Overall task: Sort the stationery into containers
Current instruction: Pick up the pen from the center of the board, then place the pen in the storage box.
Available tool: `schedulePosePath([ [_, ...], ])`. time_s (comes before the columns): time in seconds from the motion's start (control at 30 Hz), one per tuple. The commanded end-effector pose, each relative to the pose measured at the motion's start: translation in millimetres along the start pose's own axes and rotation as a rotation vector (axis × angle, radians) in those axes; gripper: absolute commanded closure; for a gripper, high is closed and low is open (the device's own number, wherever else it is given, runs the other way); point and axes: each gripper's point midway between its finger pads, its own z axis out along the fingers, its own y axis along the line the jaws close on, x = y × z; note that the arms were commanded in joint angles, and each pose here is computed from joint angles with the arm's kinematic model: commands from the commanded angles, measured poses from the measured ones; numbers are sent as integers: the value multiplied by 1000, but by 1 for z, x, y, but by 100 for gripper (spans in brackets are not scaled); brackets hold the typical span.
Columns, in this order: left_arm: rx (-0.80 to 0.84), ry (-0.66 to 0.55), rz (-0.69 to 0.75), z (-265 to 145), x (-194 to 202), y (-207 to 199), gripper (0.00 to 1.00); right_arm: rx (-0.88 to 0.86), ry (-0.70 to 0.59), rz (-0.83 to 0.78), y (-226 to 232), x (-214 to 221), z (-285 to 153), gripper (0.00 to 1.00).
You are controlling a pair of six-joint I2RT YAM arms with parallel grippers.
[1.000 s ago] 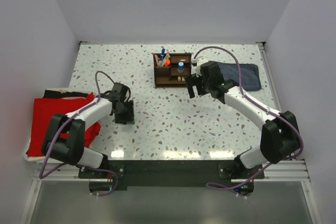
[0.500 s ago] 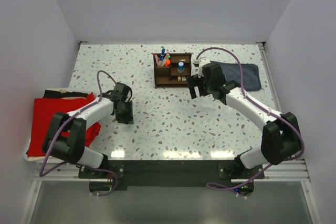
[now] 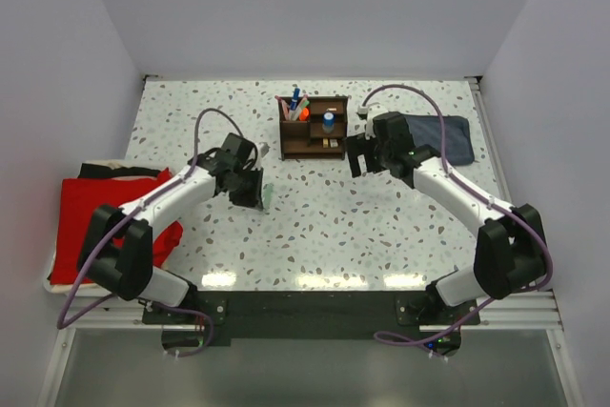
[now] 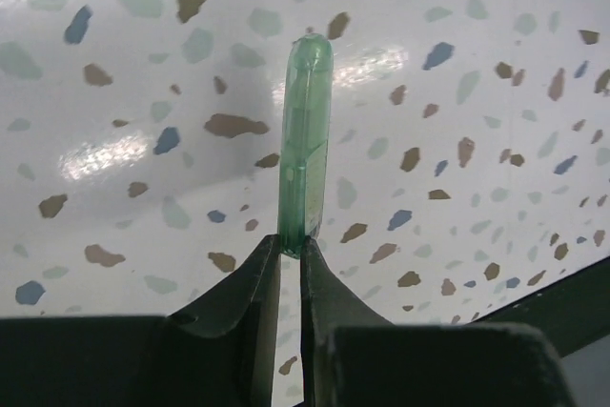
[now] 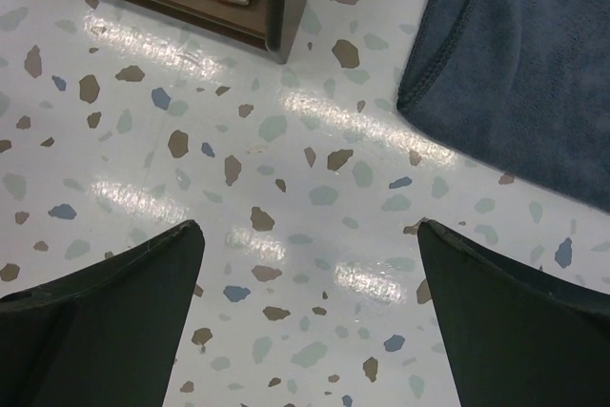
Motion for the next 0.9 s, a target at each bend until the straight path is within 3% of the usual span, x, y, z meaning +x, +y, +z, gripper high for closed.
schedulePosePath([
  [0.0,109,-45,85,-5,-25,-40,100,26,-63,36,-13,-23,-10,1],
  [0.27,222,-81,43,2,-43,-64,100,11,-67,105,-19,-5,-26,1],
  [0.47,552,-153,55,-12,-81,-124,100,0,-44,222,-28,12,-29,1],
  [0.67,637,-161,-73,0,-112,-117,100,6,-36,246,-37,11,-27,1],
  [0.87,746,-190,-96,-2,-134,-126,100,10,-44,250,-41,3,-24,1],
])
